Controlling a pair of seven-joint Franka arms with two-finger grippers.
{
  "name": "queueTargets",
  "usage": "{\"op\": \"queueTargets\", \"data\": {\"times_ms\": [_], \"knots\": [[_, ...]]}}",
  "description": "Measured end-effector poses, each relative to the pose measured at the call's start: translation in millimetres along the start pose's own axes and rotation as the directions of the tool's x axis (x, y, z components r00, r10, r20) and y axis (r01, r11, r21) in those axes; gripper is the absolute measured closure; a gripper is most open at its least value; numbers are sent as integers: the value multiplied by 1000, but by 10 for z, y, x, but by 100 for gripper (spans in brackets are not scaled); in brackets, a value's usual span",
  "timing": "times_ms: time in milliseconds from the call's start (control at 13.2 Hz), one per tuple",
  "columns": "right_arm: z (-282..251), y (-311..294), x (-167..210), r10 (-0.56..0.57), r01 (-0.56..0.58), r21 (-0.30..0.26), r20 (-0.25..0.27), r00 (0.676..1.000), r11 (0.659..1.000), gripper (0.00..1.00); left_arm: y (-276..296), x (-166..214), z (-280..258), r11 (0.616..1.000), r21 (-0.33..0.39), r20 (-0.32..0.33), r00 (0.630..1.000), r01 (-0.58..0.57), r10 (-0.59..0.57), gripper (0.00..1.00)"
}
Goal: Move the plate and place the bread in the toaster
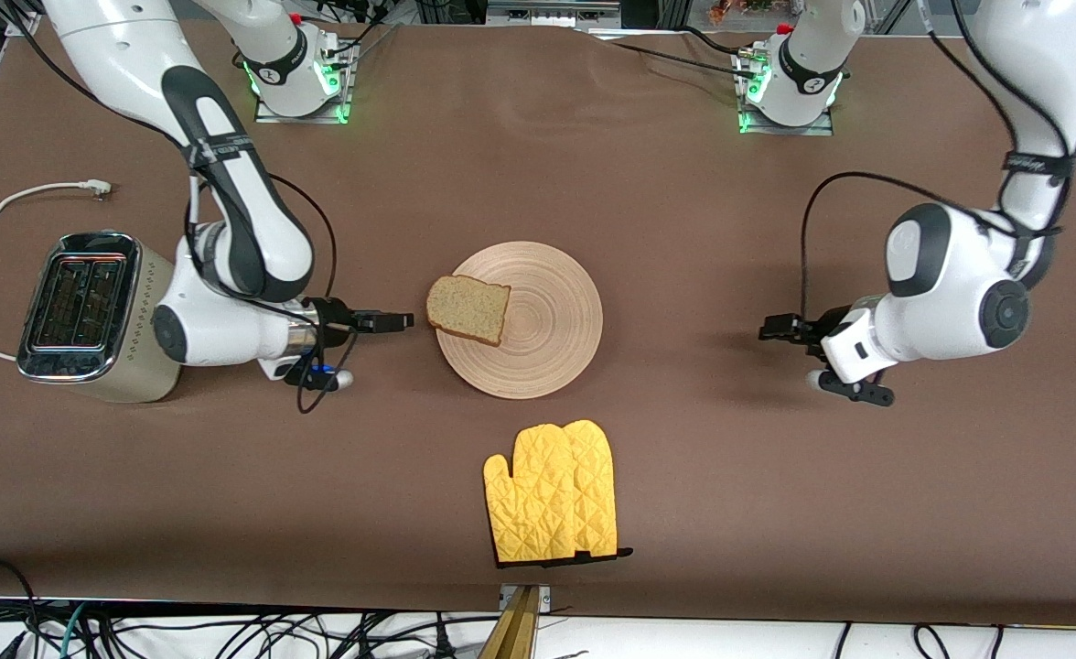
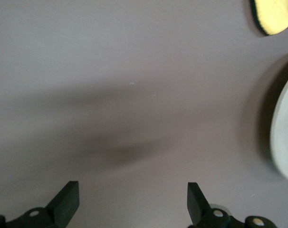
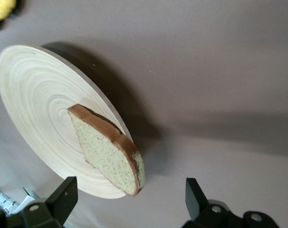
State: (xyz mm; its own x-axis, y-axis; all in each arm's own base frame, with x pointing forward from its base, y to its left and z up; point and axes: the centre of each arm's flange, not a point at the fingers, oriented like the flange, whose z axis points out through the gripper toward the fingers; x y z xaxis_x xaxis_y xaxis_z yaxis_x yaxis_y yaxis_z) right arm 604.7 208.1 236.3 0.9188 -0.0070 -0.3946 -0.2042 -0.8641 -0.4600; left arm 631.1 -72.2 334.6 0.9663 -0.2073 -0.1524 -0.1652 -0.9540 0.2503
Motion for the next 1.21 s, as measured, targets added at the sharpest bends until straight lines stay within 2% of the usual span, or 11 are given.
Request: {"op": "queueTargets", "data": {"times_ms": [227,454,606,833,984,1211], "knots": [[298,14,19,25,-26,21,37,999,999,0,17,21,-974,992,118,-21,999,38,-35,0],[522,23,24,42,-45,31,63,997,999,0,188,-154,-1720,987,148,2,998,68,-69,0],[662,4,11,47,-50,33,81,996,998,0,241,-292,-2085,974,206,-57,995,96,-86,0],[781,-24,-14,45,-48,27,98,994,998,4,434,-509,-2426,959,261,-204,977,111,-58,0],[823,-25,-26,47,-50,24,106,993,998,26,691,-739,-2148,956,283,-190,982,77,-23,0],[871,-78,-59,42,-44,22,116,992,999,66,680,-917,-1985,954,290,-158,987,80,-34,0]]}}
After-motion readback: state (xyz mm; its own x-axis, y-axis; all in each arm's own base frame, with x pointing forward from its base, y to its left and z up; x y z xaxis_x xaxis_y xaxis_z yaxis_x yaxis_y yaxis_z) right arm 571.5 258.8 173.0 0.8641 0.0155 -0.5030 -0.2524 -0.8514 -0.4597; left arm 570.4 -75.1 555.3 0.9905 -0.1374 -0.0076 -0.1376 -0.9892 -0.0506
